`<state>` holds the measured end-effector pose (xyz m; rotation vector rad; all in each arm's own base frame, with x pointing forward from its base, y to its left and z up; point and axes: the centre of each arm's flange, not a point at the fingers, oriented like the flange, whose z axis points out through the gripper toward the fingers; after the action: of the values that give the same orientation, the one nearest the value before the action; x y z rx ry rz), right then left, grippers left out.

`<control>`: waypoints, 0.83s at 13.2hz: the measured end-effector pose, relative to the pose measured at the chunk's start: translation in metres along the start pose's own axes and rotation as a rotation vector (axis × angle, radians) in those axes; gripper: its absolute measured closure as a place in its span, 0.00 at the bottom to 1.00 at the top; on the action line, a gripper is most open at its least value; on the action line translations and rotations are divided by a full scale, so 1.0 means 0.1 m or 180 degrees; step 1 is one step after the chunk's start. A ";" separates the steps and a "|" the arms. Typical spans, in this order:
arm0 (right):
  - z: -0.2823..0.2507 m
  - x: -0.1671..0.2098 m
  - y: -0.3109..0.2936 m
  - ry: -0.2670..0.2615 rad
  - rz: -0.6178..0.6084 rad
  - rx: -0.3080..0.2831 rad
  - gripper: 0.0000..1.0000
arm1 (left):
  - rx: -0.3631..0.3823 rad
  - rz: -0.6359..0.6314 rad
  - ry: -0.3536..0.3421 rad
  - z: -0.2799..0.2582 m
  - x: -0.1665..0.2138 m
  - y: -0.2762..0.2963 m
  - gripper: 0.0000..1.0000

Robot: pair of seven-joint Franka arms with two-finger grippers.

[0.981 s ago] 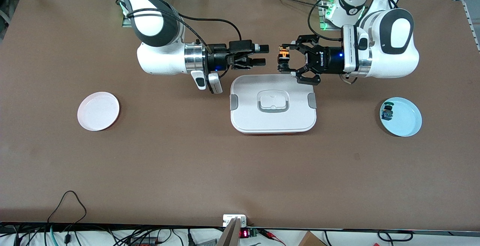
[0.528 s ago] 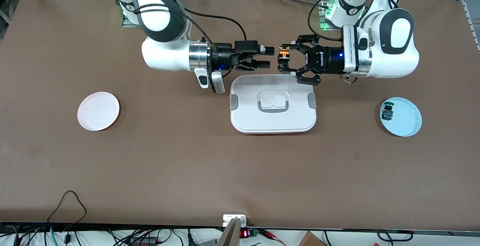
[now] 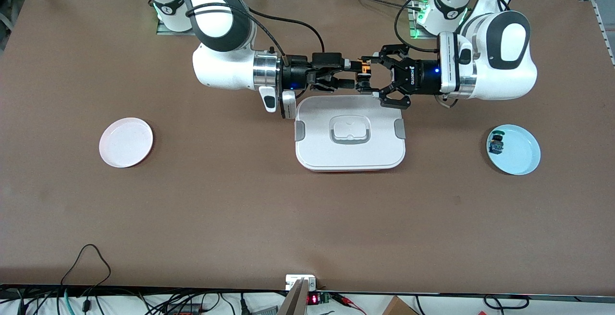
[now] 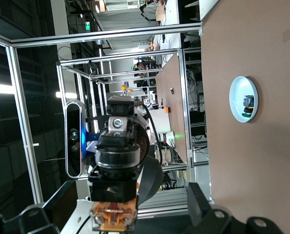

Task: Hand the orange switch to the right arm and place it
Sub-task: 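Close the right gripper on the orange switch beside the left gripper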

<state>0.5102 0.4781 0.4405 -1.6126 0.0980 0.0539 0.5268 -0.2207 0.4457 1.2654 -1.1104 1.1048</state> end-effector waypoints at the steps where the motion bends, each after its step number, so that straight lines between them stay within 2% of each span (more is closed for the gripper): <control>1: 0.03 -0.03 -0.02 0.0007 0.0022 0.0038 0.00 | 0.0000 -0.0001 0.0000 0.00 0.00 0.00 0.28; 10: 0.16 -0.15 -0.02 0.0024 0.0074 0.0063 0.04 | 0.0000 -0.0007 0.0000 0.00 0.00 0.00 0.28; 11: 0.16 -0.15 -0.02 0.0024 0.0072 0.0065 0.11 | 0.0000 -0.0008 0.0000 0.00 0.00 0.00 0.28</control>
<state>0.4962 0.4950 0.4435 -1.5916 0.1222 0.0640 0.5268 -0.2207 0.4457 1.2664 -1.1086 1.1030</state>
